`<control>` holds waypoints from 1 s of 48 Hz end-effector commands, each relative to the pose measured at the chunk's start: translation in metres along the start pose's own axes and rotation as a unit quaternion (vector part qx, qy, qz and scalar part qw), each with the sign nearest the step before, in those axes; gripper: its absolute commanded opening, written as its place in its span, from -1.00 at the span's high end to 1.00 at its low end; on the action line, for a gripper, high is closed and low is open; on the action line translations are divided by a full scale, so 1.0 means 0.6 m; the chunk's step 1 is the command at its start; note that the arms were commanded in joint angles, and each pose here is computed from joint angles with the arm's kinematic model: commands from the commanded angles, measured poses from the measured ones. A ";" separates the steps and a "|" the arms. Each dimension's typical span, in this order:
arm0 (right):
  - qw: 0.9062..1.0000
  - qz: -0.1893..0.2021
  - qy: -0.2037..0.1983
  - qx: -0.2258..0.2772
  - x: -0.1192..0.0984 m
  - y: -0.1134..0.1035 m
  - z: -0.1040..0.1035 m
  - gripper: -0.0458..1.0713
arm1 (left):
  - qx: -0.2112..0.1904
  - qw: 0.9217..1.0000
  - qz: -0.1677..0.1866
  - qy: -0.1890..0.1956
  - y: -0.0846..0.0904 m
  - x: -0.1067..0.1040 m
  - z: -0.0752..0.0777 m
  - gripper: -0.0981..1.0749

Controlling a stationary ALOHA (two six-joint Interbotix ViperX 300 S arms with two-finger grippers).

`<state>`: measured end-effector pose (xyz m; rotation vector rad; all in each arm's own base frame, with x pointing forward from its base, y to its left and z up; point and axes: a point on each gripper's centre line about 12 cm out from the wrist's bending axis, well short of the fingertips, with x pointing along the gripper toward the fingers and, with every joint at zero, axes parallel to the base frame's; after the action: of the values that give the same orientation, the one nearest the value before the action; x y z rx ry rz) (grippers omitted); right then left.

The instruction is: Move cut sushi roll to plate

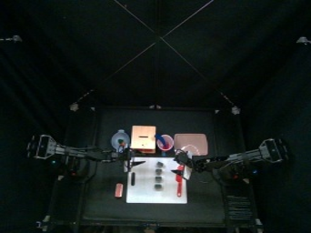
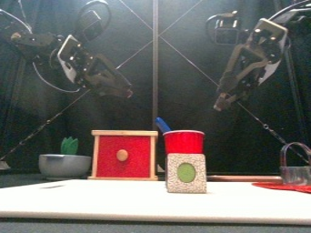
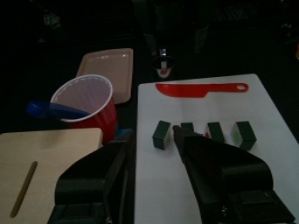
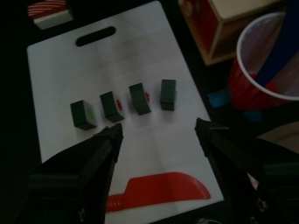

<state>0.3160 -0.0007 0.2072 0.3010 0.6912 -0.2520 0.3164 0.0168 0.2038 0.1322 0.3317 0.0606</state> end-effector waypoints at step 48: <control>0.984 -0.065 0.088 0.143 0.174 -0.034 0.007 -0.81 | 0.052 0.998 -0.021 0.016 -0.011 -0.015 -0.032 -0.53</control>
<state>0.3836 -0.0323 0.1262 0.5479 0.8888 -0.4611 0.2991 0.0126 0.1811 0.2232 0.3968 0.0036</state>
